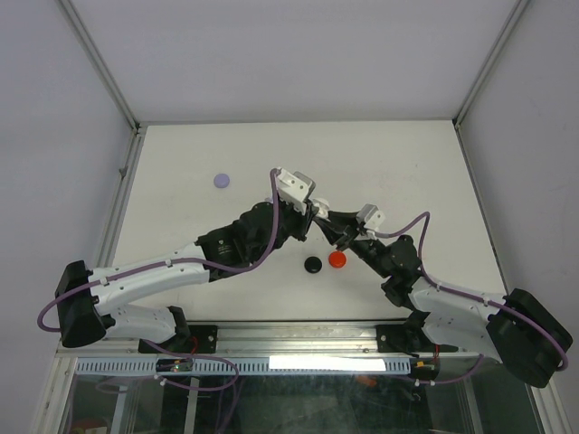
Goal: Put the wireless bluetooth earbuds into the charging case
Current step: Place the earbud in the charging case.
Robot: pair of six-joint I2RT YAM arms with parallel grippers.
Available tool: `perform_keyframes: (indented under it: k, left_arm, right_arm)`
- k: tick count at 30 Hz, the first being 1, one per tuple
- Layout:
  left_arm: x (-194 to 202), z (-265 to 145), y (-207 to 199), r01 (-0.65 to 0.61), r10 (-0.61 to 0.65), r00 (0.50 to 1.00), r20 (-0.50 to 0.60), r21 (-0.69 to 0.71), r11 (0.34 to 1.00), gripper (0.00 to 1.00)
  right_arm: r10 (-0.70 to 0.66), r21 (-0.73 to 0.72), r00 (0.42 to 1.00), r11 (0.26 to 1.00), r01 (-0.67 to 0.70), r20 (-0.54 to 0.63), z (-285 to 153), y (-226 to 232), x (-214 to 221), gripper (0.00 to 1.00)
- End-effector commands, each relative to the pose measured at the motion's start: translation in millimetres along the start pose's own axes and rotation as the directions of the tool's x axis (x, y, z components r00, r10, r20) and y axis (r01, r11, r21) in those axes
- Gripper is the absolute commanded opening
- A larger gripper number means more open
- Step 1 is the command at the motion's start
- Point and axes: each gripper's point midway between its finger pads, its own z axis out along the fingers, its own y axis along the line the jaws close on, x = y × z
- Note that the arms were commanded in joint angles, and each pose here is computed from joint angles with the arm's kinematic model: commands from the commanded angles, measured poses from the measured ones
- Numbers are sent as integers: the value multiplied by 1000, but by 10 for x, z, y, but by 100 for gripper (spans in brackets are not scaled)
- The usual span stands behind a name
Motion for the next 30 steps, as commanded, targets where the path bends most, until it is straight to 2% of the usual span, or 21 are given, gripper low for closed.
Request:
perform_keyframes:
  k: [1,8,17,23,30]
  left_arm:
    - [142,-105,-161,-7,10,999,-46,75,997,18]
    - [133,-98,-175,2,2,999,-46,79,997,24]
    - [-6,-73,-103,63,-63,998,-23,12,998,30]
    - [-142,-157,-169,95,-94,996,-8,63,994,42]
    - [-361,-157,-38,190,-191,981,22,34,981,67]
  right_arm:
    - [-6,62,985,998,-4,175,52,-115,-512,0]
    - [-2,66,984,998,-10,178,60,-126,-516,0]
    - [0,62,984,998,-11,177,60,-119,-516,0]
    - [-2,71,986,997,-10,166,51,-133,-486,0]
    - [6,71,987,997,-17,161,58,-135,-463,0]
